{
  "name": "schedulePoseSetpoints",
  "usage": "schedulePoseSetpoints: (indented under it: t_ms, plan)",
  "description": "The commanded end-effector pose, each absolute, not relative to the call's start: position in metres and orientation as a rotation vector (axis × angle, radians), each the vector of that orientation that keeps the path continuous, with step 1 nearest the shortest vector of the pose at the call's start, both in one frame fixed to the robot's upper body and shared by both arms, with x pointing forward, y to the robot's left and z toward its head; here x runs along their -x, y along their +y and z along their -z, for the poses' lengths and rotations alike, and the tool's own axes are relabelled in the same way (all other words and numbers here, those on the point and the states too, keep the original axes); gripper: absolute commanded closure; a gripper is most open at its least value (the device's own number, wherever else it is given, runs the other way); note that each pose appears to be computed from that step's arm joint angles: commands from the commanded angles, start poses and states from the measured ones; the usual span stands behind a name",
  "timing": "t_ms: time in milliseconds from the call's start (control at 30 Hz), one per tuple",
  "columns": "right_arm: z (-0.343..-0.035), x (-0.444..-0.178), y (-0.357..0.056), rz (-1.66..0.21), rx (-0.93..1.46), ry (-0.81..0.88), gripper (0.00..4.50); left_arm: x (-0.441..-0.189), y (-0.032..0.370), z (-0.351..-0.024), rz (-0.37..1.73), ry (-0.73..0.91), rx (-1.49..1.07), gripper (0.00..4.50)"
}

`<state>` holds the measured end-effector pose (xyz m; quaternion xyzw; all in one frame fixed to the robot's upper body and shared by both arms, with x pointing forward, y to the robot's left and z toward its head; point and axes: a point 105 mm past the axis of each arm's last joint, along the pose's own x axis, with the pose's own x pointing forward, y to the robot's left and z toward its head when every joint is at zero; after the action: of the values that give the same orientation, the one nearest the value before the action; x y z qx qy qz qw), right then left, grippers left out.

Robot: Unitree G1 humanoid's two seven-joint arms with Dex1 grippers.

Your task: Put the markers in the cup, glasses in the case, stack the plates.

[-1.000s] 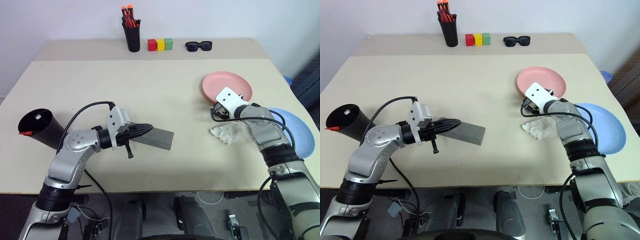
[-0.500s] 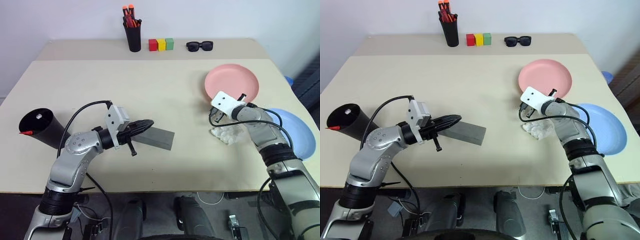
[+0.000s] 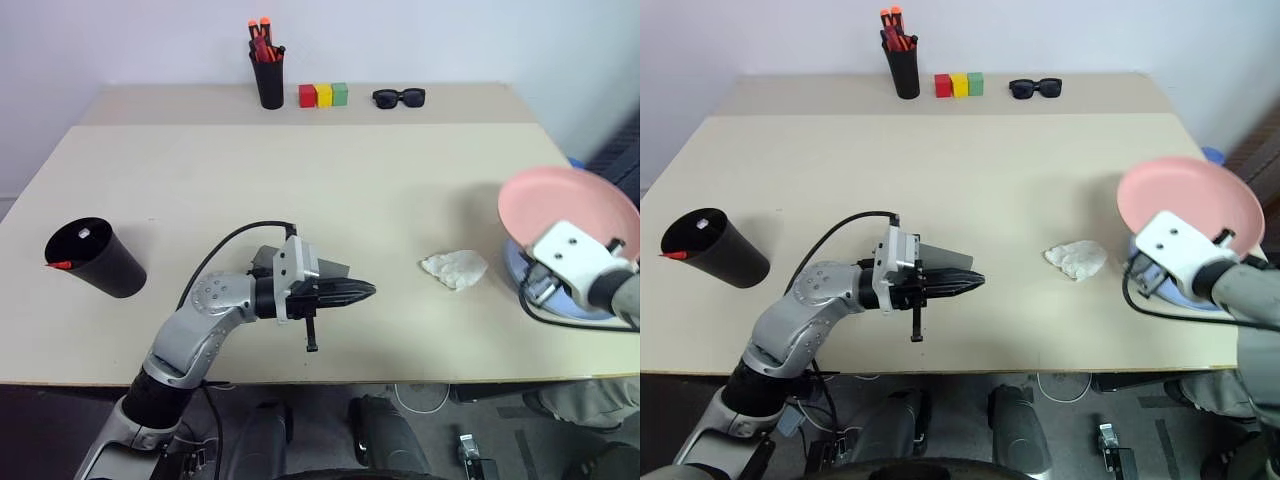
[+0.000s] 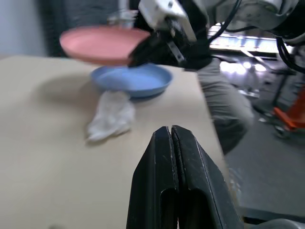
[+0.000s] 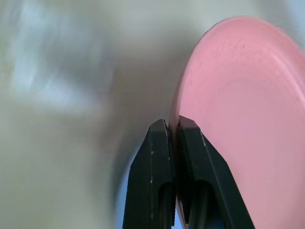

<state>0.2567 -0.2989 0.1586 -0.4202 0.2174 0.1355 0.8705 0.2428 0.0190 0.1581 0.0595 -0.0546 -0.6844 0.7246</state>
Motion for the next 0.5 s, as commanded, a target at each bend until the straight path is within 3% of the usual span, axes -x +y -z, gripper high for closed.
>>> schedulePoseSetpoints:
  t_ms: [33,167,300,500]
  plan:
    - [-0.173,-0.251,-0.306,-0.219,0.881,0.415,4.16,-0.243,0.013,-0.164,1.55,-0.166,-0.146,4.5]
    - [-0.168,-0.251,-0.309,-0.217,0.893,0.439,2.6,-0.247,0.014,-0.162,1.546,-0.174,-0.167,4.5]
    - [-0.176,-0.259,-0.3,-0.234,0.897,0.38,0.58,-0.248,0.018,-0.159,1.526,-0.171,-0.175,4.5]
    - [-0.177,-0.267,-0.258,-0.417,0.765,0.292,0.58,-0.254,0.027,-0.158,1.451,-0.167,-0.182,4.5]
